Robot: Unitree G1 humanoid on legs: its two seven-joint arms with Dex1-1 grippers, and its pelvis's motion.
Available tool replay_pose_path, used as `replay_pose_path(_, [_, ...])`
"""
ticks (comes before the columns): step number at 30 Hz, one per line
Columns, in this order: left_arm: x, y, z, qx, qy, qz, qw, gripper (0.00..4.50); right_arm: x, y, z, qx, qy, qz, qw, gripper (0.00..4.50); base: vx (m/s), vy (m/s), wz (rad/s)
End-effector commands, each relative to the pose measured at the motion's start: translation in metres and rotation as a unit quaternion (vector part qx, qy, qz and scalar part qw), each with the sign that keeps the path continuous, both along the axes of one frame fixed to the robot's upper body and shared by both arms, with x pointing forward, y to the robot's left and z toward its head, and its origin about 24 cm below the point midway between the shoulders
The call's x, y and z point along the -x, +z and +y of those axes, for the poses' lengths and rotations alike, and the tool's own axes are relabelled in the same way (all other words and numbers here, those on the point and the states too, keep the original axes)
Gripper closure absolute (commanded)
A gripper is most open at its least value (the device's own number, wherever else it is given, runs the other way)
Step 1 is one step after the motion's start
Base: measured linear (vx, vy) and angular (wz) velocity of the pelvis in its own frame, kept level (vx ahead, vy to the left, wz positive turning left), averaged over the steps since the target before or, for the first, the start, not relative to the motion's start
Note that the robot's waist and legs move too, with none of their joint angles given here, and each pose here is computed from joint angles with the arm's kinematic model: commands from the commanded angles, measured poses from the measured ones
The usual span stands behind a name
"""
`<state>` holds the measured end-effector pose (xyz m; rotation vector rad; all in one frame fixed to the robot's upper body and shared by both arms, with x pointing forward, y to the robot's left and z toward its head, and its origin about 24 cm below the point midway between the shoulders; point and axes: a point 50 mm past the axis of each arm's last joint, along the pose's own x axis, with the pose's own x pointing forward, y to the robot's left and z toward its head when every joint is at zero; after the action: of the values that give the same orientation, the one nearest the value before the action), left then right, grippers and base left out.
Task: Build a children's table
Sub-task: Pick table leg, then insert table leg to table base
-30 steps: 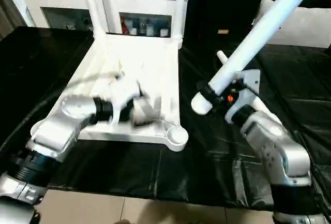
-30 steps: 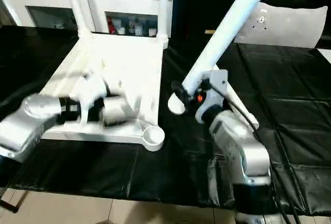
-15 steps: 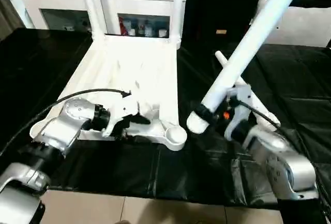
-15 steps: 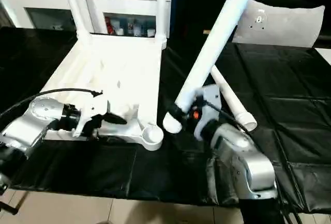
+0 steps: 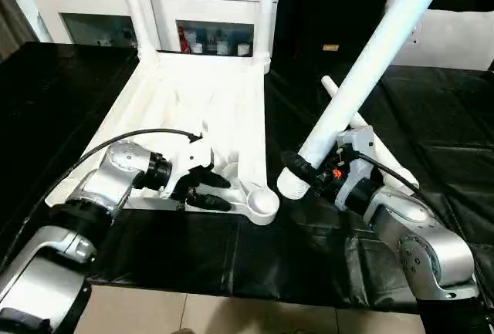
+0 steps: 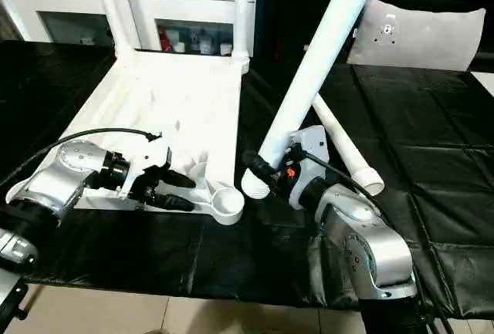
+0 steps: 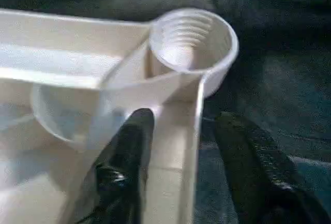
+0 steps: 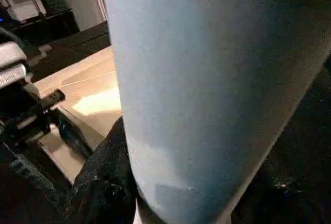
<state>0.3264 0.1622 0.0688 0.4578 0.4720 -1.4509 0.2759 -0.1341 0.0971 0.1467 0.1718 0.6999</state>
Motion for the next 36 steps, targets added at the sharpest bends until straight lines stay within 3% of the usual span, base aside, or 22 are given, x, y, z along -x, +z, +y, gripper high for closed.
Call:
replay_pose_path(1, [-0.003, 0.002, 0.002, -0.016, -0.008, -0.013, 1.000, 2.78, 0.001, 0.003, -0.001, 0.011, 0.001, -0.015, 1.000, 2.61, 0.000, 0.000, 0.00])
replay_pose_path(22, [-0.004, -0.005, 0.005, 0.001, -0.011, -0.003, 1.000, 4.37, 0.002, 0.004, 0.002, 0.007, 0.015, -0.020, 1.000, 2.61, 0.000, 0.000, 0.00])
replay_pose_path(31, [0.000, -0.014, 0.000, -0.015, -0.021, -0.017, 1.000, 4.50, 0.005, 0.006, 0.004, 0.026, 0.057, 0.002, 0.998, 2.61, 0.000, 0.000, 0.00])
replay_pose_path(34, [0.001, -0.011, -0.011, 0.020, -0.011, -0.018, 1.000, 4.50, 0.008, 0.009, 0.006, 0.013, 0.084, 0.017, 0.996, 2.61, 0.000, 0.000, 0.00])
replay_pose_path(36, [0.007, -0.006, -0.031, 0.073, -0.014, -0.013, 0.997, 4.50, 0.007, 0.010, 0.005, 0.014, 0.099, 0.018, 0.995, 2.61, 0.000, 0.000, 0.00])
